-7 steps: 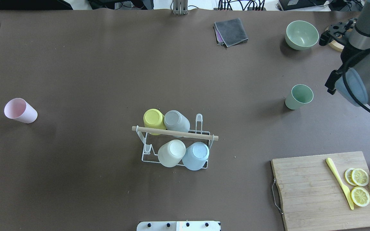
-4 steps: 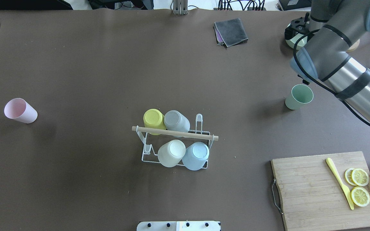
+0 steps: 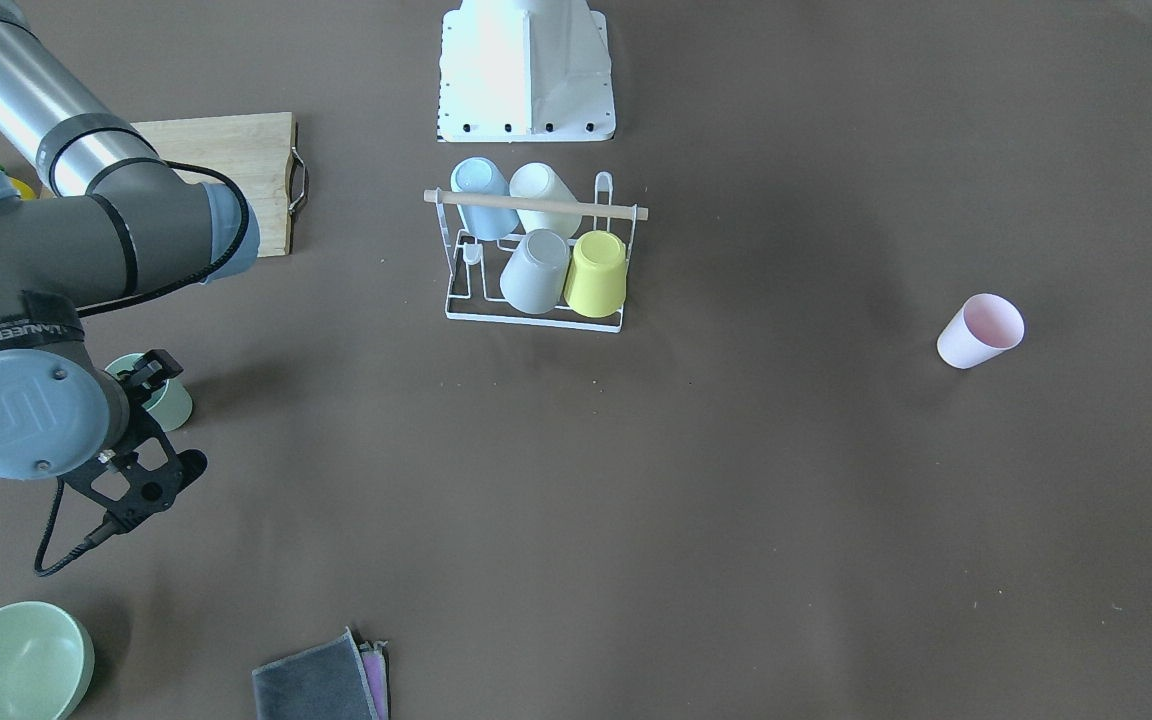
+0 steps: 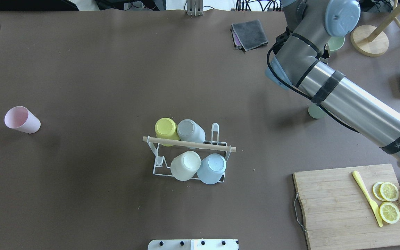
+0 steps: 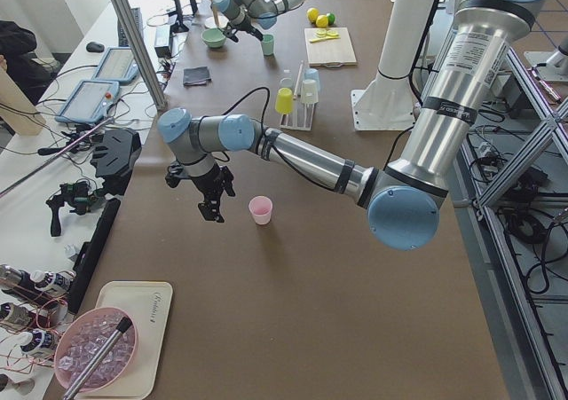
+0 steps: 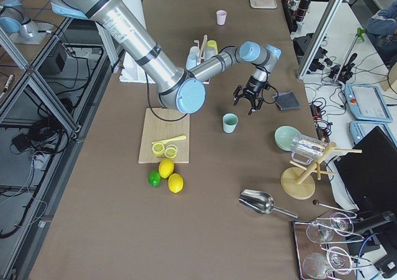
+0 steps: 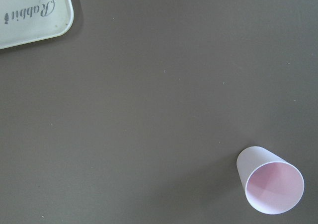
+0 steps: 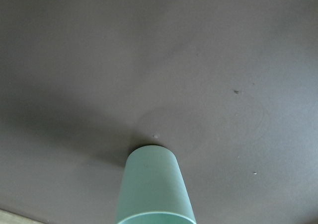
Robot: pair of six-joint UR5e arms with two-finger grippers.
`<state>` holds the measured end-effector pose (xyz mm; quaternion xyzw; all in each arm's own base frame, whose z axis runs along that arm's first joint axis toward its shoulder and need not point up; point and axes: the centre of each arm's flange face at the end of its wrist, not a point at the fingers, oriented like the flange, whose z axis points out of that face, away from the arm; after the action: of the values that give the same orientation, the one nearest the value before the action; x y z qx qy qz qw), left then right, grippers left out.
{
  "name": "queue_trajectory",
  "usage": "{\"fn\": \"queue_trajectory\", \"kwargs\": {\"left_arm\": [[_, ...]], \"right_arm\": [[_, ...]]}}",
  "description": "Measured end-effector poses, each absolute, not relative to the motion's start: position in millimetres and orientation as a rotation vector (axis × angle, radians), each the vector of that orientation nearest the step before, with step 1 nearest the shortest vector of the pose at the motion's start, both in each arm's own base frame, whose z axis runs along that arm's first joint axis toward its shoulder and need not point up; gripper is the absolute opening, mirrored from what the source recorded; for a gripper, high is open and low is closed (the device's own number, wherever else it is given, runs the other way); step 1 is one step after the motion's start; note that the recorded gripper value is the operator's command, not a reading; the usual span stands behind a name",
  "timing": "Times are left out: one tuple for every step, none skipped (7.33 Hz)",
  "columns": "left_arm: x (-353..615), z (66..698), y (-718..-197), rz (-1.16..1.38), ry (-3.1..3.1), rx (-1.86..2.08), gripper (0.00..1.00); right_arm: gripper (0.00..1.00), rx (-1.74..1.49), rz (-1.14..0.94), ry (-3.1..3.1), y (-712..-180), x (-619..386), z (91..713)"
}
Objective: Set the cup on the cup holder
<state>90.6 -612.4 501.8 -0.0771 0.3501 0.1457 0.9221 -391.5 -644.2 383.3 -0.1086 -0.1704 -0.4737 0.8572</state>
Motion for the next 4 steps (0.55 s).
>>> {"fn": "queue_trajectory", "kwargs": {"left_arm": [[119.9, 497.7, -630.0, 0.324, 0.713, -0.198, 0.98], [145.6, 495.0, -645.5, 0.342, 0.708, -0.233, 0.98], [168.7, 494.7, -652.4, 0.357, 0.704, -0.260, 0.98], [196.6, 495.3, -652.5, 0.365, 0.694, -0.292, 0.98]], "right_arm": [[1.00, -0.243, -1.033, -0.325, -633.8, -411.1, 389.7], [1.00, -0.255, -1.064, -0.298, -624.7, -425.6, 395.9], [1.00, -0.265, -1.095, -0.282, -616.8, -435.5, 402.2], [1.00, -0.273, -1.135, -0.260, -608.6, -443.3, 410.5]]}}
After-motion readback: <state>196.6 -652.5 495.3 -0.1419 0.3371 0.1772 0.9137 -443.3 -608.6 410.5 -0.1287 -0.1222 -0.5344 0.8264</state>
